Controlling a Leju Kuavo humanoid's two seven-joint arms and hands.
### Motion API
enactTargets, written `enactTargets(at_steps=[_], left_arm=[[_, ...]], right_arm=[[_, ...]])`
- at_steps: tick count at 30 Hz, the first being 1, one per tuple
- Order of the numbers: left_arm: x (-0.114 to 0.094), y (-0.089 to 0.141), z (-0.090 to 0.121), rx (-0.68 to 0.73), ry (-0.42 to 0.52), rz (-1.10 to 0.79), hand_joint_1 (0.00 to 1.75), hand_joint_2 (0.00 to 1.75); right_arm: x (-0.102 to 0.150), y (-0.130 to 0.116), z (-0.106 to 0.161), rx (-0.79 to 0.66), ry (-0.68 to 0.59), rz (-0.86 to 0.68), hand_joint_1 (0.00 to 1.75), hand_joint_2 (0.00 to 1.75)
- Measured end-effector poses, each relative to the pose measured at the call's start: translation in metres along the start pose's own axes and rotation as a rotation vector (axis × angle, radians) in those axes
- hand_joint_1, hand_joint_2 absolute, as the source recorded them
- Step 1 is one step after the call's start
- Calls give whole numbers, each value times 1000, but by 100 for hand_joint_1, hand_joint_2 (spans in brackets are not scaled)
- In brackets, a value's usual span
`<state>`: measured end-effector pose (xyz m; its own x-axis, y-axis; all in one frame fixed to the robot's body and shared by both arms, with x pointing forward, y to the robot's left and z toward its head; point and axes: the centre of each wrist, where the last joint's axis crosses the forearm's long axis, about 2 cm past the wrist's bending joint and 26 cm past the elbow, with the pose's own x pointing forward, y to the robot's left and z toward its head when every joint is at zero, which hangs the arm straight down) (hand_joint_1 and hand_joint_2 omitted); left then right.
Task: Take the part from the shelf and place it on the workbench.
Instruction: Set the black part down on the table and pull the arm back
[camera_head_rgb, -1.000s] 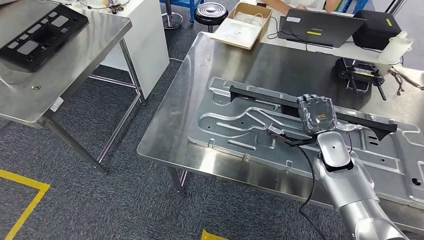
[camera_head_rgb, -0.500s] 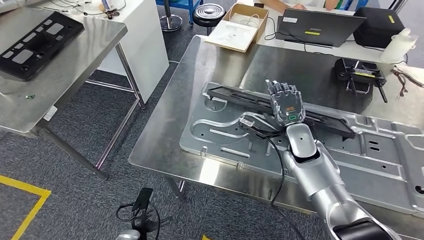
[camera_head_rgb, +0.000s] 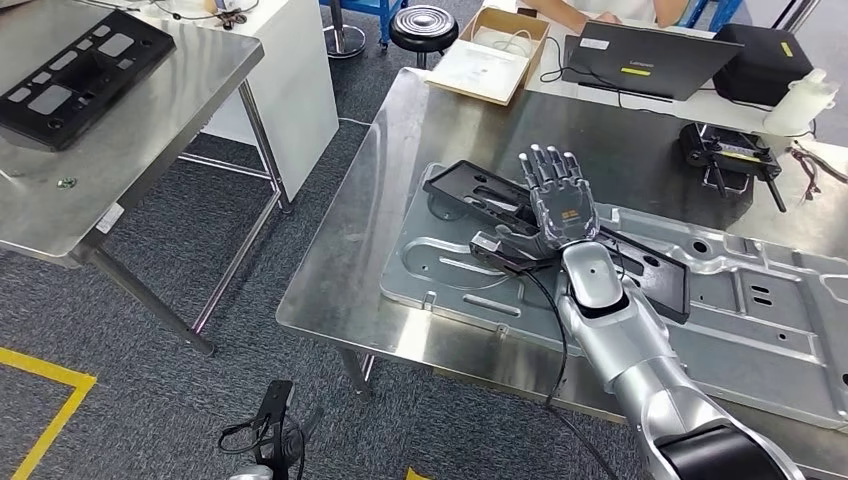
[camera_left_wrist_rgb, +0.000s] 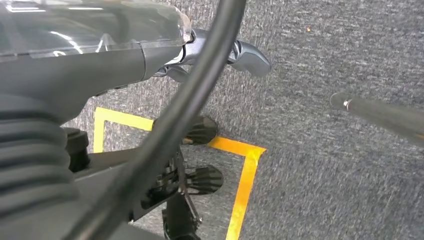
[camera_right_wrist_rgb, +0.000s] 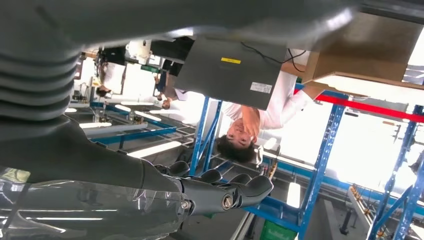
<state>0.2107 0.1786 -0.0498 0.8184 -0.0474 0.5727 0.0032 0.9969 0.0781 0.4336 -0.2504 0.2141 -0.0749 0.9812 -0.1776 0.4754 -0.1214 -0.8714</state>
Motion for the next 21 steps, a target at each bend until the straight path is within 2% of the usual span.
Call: enactTargets(at_steps=[21], left_arm=[[1,4,-1,11,-1,36,0,0]], right_arm=[[12,-3,-7,-10,-26,-27,0,0]])
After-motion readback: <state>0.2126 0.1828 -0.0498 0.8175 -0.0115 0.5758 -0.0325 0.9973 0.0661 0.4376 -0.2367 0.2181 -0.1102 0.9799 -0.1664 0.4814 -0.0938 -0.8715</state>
